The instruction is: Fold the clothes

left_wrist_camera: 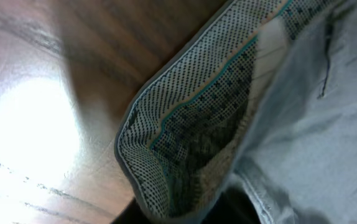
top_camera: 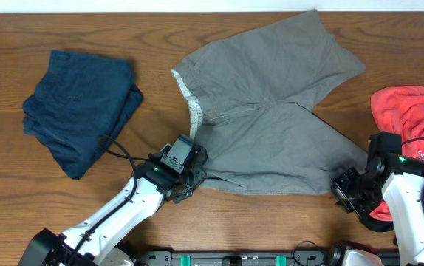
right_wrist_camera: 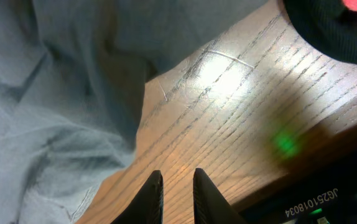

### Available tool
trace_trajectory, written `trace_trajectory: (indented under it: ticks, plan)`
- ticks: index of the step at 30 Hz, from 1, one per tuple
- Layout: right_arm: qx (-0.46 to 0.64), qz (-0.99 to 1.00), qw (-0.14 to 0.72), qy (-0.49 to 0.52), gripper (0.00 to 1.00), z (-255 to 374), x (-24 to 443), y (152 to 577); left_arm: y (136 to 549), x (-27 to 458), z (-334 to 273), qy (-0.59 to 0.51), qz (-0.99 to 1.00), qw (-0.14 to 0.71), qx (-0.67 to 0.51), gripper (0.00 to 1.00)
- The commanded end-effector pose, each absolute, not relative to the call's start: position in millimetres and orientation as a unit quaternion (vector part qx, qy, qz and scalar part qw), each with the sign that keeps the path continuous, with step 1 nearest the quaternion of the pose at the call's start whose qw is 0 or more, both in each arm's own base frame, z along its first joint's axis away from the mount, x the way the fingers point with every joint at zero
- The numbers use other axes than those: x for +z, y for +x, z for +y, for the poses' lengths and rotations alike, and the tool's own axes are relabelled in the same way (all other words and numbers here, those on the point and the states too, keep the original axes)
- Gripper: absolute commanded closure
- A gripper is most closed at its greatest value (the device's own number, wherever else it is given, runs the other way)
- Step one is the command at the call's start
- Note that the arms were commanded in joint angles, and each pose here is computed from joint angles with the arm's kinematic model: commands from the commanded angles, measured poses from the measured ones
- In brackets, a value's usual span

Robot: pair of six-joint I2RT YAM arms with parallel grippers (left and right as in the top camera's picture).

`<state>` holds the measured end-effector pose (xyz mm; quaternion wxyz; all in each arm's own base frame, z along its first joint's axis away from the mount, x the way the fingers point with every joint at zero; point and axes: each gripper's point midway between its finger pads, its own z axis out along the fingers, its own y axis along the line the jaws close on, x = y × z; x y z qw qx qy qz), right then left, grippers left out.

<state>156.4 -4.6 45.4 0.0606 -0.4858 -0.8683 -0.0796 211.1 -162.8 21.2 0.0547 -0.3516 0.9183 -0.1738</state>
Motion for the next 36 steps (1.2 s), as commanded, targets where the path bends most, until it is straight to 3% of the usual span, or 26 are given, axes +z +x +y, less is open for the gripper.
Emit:
trace_trajectory:
  ticks: [1, 9, 20, 32, 36]
  plan:
    - [-0.066, -0.858, 0.069, -0.505, 0.84, -5, 40, 146, 211, 18, -156, -0.329, 0.928, 0.072, -0.156, 0.91]
    - [-0.024, -0.837, 0.081, -0.54, 0.84, -12, 19, 126, 220, 34, -165, -0.293, 0.934, 0.088, -0.185, 0.94]
    - [0.008, -0.82, -0.013, -0.572, 0.8, -41, 3, 152, 233, 70, -134, -0.289, 0.925, 0.151, -0.197, 0.94]
    - [0.05, -0.805, -0.017, -0.59, 0.79, -51, -6, 138, 212, 61, -122, -0.292, 0.936, 0.117, -0.161, 0.94]
    - [0.044, -0.798, -0.029, -0.6, 0.74, -51, -19, 137, 211, 61, -121, -0.287, 0.938, 0.117, -0.159, 0.94]
